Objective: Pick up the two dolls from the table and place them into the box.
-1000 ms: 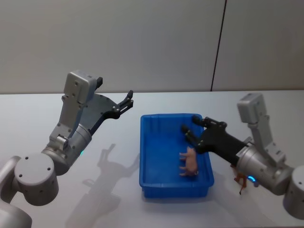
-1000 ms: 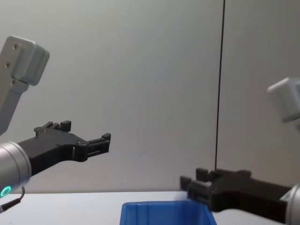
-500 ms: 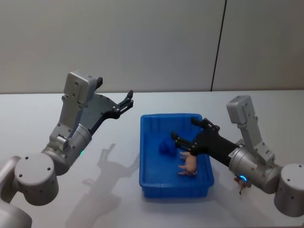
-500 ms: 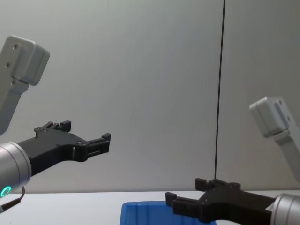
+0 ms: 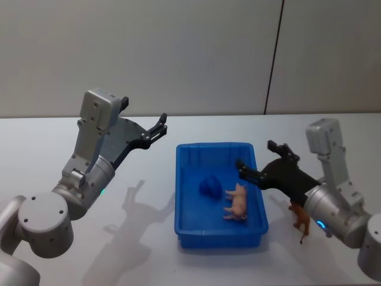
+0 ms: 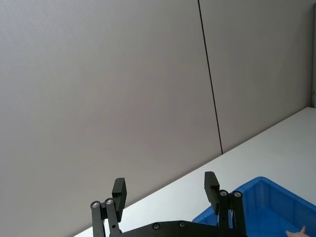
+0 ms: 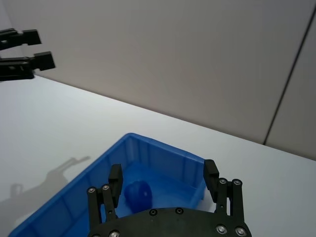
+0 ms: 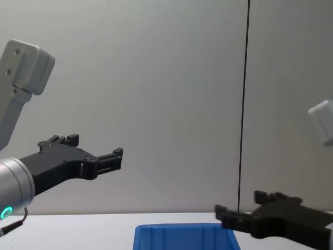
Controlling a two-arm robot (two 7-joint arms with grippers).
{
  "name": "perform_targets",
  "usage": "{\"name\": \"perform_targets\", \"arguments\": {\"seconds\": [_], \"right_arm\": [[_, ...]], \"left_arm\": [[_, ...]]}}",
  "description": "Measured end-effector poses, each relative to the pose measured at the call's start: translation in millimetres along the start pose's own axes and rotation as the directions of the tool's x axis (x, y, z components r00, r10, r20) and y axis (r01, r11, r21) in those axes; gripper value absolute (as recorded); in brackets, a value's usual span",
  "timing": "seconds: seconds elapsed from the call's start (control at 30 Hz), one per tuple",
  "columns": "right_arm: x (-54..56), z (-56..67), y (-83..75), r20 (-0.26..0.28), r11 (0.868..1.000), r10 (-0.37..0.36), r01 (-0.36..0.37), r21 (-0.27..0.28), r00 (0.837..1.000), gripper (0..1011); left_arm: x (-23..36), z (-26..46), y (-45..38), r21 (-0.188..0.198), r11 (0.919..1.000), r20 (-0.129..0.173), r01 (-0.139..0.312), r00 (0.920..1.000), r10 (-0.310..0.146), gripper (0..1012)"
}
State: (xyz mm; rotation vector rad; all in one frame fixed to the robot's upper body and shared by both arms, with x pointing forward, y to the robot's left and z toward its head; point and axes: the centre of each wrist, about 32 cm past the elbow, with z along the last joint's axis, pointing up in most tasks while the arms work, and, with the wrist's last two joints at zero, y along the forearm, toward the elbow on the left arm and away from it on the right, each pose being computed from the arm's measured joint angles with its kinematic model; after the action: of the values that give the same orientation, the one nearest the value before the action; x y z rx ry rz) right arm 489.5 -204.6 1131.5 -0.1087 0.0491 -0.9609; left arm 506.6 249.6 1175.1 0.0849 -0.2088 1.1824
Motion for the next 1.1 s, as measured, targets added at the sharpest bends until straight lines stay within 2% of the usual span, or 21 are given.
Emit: {"name": "perform_targets", "arguments": {"seconds": [0.2,0.37,0.5,0.53,0.73,0.83,1.1], "right_arm": [[-2.4,1.5,-13.4,0.000,0.997,-0.079,0.079,-0.024,0.997,1001],[-5.7,1.5,-27.3,-0.002,0.986,-0.153,0.153,-0.064,0.988,1001],[-8.5,-0.1,-36.7,-0.008,0.972,-0.211,0.209,-0.106,0.978,1001],[-8.5,-0.1,-36.7,-0.008,0.972,-0.211,0.209,-0.106,0.978,1001],[-12.0,-5.3,-47.7,-0.020,0.949,-0.274,0.267,-0.165,0.962,1001],[-14.0,-9.9,-52.8,-0.031,0.934,-0.308,0.296,-0.201,0.951,1001],[-16.5,-18.5,-59.7,-0.056,0.915,-0.343,0.320,-0.245,0.938,1001]], "left_arm": [[0.0,0.0,0.0,0.000,1.0000,0.000,0.000,1.0000,0.000,1001],[0.0,0.0,0.0,0.000,1.0000,0.000,0.000,1.0000,0.000,1001],[0.0,0.0,0.0,0.000,1.0000,0.000,0.000,1.0000,0.000,1001],[0.0,0.0,0.0,0.000,1.0000,0.000,0.000,1.0000,0.000,1001],[0.0,0.0,0.0,0.000,1.0000,0.000,0.000,1.0000,0.000,1001],[0.0,0.0,0.0,0.000,1.0000,0.000,0.000,1.0000,0.000,1001],[0.0,0.0,0.0,0.000,1.0000,0.000,0.000,1.0000,0.000,1001]]}}
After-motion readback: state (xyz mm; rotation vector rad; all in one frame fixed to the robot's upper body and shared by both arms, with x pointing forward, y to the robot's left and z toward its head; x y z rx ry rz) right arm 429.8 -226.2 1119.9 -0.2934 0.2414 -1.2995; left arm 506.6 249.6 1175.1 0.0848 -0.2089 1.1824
